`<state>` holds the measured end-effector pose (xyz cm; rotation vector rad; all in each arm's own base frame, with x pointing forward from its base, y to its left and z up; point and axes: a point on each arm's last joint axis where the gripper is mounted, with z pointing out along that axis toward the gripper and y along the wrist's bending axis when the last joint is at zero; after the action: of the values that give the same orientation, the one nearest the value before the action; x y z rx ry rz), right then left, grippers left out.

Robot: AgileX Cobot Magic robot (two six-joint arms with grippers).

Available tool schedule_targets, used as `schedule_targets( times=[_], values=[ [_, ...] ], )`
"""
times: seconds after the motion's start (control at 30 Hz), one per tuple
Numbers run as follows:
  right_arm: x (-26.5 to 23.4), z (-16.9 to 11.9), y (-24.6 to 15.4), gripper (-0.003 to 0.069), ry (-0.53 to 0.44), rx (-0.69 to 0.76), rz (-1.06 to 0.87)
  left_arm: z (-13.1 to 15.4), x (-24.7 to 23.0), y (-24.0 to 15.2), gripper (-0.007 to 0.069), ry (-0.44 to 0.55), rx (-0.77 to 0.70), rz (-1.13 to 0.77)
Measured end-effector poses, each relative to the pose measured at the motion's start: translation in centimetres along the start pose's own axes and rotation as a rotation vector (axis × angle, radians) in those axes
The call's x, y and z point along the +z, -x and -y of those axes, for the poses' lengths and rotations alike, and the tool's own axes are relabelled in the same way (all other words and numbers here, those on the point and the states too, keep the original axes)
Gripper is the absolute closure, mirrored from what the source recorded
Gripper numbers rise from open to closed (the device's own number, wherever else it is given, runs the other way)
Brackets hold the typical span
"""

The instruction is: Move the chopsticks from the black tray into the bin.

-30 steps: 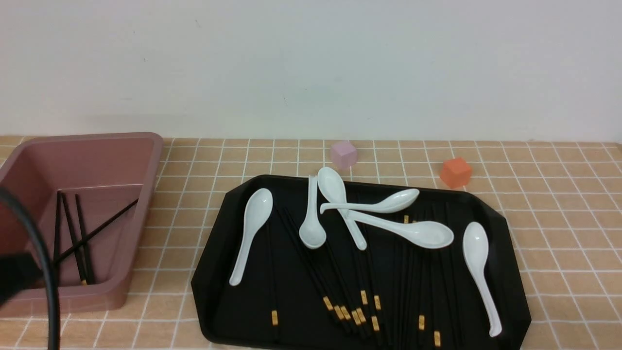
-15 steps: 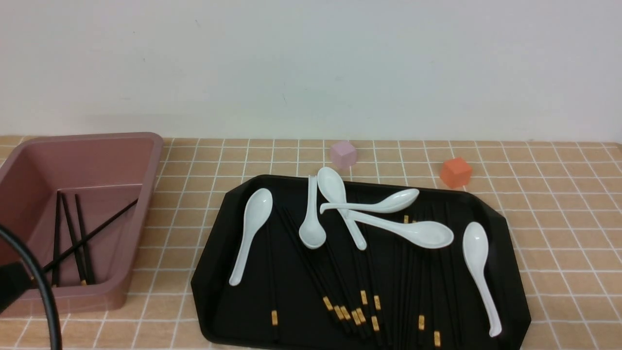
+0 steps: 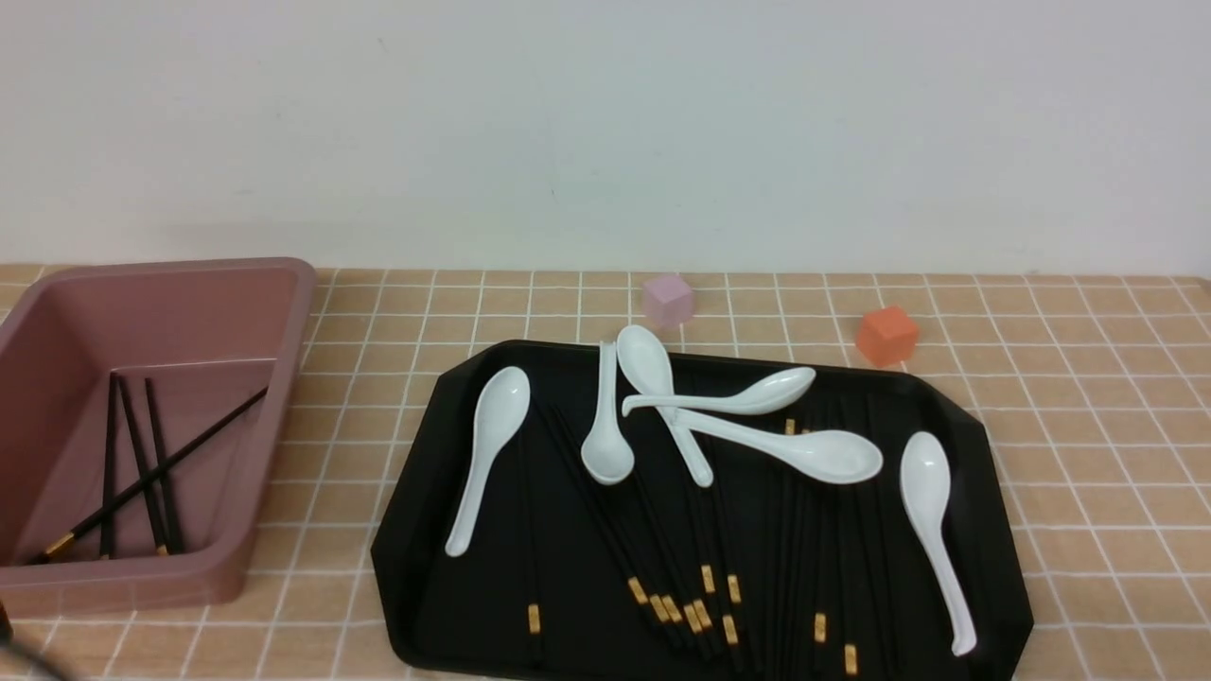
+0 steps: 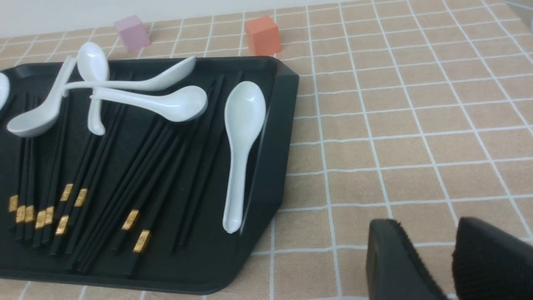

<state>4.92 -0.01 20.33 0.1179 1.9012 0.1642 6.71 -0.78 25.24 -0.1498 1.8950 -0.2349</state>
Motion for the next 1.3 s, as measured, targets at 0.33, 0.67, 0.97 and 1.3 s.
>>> schedule_targets(
  times=[0.33,0.67,0.97,1.3],
  values=[
    [0.0,0.0,0.0,0.0419,0.0,0.0,0.0,-1.8,0.5,-5.8,0.0615,-0.024,-0.051,0.104],
    [0.0,0.0,0.0,0.0419,0.0,0.0,0.0,-2.4,1.2,-7.9,0.0607,0.005,-0.077,0.021],
    [0.0,0.0,0.0,0.0419,0.0,0.0,0.0,-2.4,1.2,-7.9,0.0596,0.006,-0.075,0.019],
    [0.0,0.0,0.0,0.0419,0.0,0.0,0.0,-2.4,1.2,-7.9,0.0585,0.006,-0.074,0.019]
  ],
)
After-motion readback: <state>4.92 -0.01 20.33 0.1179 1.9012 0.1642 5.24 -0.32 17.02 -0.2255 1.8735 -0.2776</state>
